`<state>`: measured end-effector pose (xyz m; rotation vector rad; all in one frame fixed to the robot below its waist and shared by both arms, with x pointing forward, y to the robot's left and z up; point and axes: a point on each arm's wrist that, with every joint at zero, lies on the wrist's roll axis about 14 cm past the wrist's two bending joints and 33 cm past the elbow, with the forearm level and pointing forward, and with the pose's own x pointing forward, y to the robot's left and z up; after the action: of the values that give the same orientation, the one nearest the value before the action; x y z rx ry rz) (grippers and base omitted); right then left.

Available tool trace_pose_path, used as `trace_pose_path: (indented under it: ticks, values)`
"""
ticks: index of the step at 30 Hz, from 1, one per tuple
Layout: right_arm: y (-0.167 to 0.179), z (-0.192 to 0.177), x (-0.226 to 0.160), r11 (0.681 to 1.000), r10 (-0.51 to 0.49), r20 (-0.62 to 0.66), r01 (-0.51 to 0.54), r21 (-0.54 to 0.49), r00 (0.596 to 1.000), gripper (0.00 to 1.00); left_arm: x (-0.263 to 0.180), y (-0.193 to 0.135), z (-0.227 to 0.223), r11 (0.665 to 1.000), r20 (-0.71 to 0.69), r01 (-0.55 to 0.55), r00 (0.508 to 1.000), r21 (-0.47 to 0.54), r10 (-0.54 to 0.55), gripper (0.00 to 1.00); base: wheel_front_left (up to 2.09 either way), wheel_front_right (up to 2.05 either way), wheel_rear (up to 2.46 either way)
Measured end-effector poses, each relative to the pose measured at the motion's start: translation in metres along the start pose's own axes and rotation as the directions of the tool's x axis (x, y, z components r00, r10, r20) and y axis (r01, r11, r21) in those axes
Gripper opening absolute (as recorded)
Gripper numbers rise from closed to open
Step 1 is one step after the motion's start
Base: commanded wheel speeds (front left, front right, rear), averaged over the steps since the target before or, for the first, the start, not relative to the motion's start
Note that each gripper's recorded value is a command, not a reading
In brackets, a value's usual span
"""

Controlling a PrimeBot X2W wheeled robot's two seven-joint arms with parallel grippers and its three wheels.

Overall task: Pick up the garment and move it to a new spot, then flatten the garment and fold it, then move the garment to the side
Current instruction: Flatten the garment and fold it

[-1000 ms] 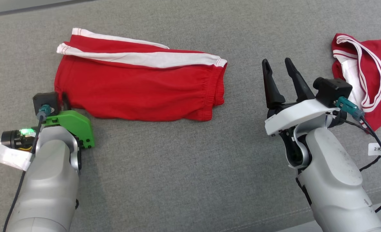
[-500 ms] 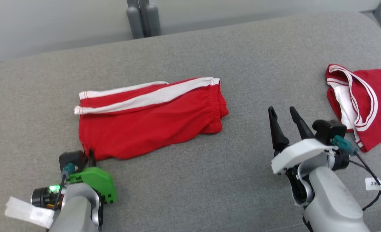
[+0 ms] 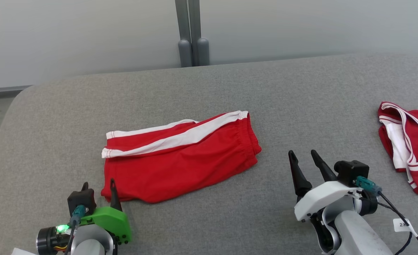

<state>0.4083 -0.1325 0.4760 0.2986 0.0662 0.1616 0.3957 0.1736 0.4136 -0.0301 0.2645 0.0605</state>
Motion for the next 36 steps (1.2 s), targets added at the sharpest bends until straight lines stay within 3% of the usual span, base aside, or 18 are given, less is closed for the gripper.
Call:
trace_pose_path:
  ticks: [13,26,27,28,29,36]
  values:
    - [0.040,-0.003,0.059,0.991,0.126,-0.044,-0.128,-0.036,0.991,1.00,-0.002,0.005,0.009,0.999,0.049,-0.015,0.999,-0.042,0.017,1.00,0.00,0.00,0.00]
    - [0.045,-0.100,0.073,0.993,0.119,-0.324,-0.121,0.015,0.938,1.00,-0.013,0.051,-0.012,0.983,-0.009,-0.167,0.986,-0.080,0.167,1.00,0.00,0.00,0.00]
    - [0.046,-0.102,0.073,0.993,0.120,-0.328,-0.117,0.030,0.937,0.76,-0.013,0.052,-0.013,0.983,-0.011,-0.168,0.986,-0.073,0.168,1.00,0.00,0.00,0.00]
    - [0.048,-0.104,0.073,0.992,0.127,-0.330,-0.122,0.037,0.936,0.31,-0.013,0.052,-0.013,0.983,-0.012,-0.169,0.986,-0.073,0.169,1.00,0.00,0.00,0.00]
    - [0.048,-0.105,0.073,0.992,0.128,-0.329,-0.118,0.049,0.936,0.00,-0.012,0.052,-0.014,0.983,-0.013,-0.168,0.986,-0.072,0.167,1.00,0.00,0.00,0.00]
    - [0.038,-0.089,0.070,0.989,0.086,-0.269,-0.051,0.135,0.959,0.00,-0.008,0.036,-0.014,0.991,-0.012,-0.117,0.993,-0.062,0.117,1.00,0.00,0.00,0.00]
